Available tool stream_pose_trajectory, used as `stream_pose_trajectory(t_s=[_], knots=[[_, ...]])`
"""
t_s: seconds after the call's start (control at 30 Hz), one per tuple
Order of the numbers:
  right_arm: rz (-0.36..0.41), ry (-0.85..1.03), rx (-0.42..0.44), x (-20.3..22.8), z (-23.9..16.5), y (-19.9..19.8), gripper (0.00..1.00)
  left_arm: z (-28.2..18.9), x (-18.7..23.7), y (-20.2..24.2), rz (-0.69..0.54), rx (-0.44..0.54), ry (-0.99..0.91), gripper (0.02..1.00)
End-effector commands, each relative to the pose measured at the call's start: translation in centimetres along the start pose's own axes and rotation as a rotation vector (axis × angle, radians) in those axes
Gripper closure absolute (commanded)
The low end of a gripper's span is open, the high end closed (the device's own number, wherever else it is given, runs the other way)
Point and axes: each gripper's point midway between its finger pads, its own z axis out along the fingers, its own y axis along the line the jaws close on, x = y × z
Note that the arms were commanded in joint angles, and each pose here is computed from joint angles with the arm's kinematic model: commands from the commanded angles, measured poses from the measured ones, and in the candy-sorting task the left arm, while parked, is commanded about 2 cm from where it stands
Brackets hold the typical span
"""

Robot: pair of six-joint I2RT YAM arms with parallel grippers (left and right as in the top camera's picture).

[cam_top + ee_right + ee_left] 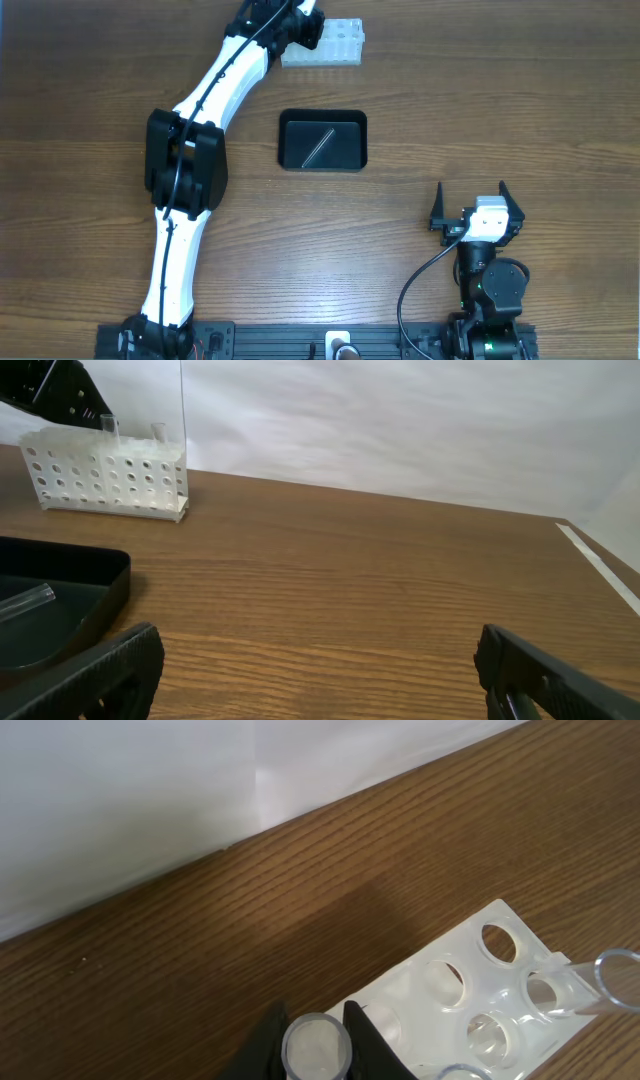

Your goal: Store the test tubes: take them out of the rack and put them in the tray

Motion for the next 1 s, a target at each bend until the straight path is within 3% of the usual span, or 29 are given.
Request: stream_pose_trajectory(t_s=[0.03, 0.6, 0.8, 1.0], knots=[[-0.005, 0.009, 0.015, 0.3, 0.0, -0.3, 0.009, 0.7, 0.9, 0.2, 0.011, -0.007, 0.016, 0.864], [-0.005, 0.009, 0.015, 0.3, 0.0, -0.3, 0.007, -0.3, -0.9, -0.1, 0.021, -0.009, -0.028, 0.875], [-0.005, 0.009, 0.015, 0.3, 0.0, -0.3, 0.007, -4.2, -5.6, -0.4, 0.039, -0.022, -0.125, 0.875], [-0.005, 0.008, 0.015, 0.3, 0.0, -0.3, 0.007, -10.9, -12.0, 0.2, 0.057, -0.107, -0.272, 0.886]])
